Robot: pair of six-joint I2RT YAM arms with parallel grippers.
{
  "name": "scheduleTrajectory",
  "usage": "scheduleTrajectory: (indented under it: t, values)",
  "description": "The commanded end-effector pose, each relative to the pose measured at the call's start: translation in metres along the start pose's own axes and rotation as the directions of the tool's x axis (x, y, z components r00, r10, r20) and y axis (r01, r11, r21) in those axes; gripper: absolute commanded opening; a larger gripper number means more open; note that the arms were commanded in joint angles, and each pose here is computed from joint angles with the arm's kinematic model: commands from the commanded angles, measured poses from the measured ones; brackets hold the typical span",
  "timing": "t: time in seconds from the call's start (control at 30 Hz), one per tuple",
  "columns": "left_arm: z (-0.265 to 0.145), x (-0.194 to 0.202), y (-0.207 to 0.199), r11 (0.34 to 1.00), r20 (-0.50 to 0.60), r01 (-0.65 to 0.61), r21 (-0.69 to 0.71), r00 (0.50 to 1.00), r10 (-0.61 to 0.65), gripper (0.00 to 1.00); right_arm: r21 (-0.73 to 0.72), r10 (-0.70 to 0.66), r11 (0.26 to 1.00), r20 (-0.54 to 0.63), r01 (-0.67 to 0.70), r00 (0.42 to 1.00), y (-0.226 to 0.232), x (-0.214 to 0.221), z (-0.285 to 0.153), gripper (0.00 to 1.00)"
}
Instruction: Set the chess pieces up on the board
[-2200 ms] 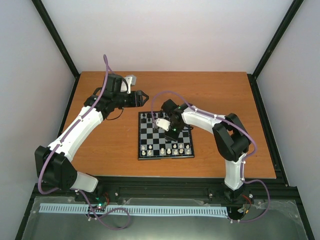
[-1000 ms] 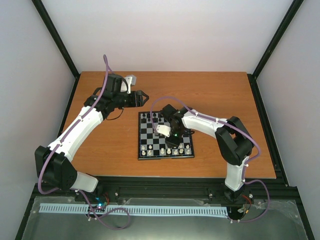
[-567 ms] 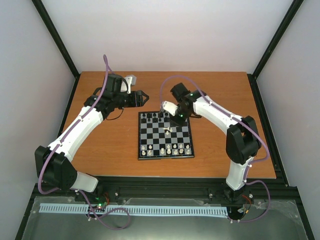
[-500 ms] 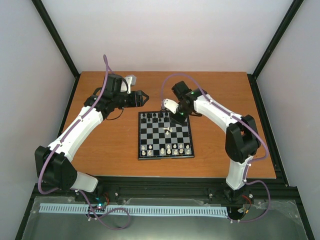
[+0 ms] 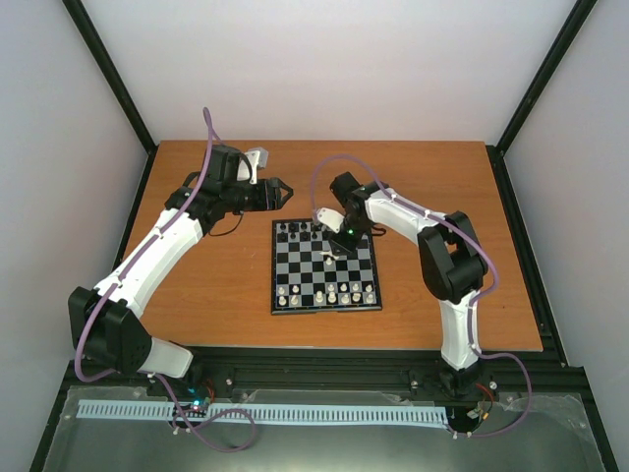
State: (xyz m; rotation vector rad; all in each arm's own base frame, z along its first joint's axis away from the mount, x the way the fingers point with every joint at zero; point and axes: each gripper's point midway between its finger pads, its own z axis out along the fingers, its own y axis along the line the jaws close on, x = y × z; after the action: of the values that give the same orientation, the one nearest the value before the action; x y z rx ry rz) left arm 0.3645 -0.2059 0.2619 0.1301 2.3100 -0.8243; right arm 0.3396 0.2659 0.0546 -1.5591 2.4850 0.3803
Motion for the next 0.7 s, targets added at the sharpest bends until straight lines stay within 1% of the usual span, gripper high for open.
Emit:
scheduleTrajectory:
  t: [0.0, 0.17, 0.4, 0.5, 0.6, 0.67]
  values:
    - [-0.011, -0.018, -0.01, 0.999, 0.056, -0.004, 0.032, 0.998, 0.003, 0.68, -0.02, 0.008, 1.0, 0.009, -0.008, 1.0, 0.002, -0.003, 0.008, 0.29]
    - [-0.011, -0.018, -0.01, 0.999, 0.056, -0.004, 0.032, 0.998, 0.002, 0.68, -0.023, 0.007, 1.0, 0.001, -0.007, 1.0, 0.001, -0.001, 0.014, 0.22]
    - [-0.012, -0.018, -0.011, 0.999, 0.056, -0.003, 0.034, 0.998, 0.002, 0.68, -0.016, 0.01, 1.0, -0.007, -0.01, 1.0, 0.0, 0.002, 0.016, 0.1]
    - [-0.012, -0.018, -0.011, 0.999, 0.056, -0.003, 0.035, 0.998, 0.001, 0.68, -0.013, 0.008, 1.0, -0.004, -0.008, 1.0, 0.002, 0.003, 0.013, 0.09]
    - [-0.012, -0.018, -0.011, 0.999, 0.057, -0.002, 0.037, 0.998, -0.001, 0.68, -0.018, 0.011, 1.0, -0.017, -0.012, 1.0, 0.003, 0.008, 0.016, 0.13]
    - [-0.012, -0.018, -0.012, 0.999, 0.056, -0.003, 0.038, 0.998, 0.001, 0.68, -0.021, 0.013, 1.0, -0.025, -0.013, 1.0, 0.004, 0.01, 0.018, 0.13]
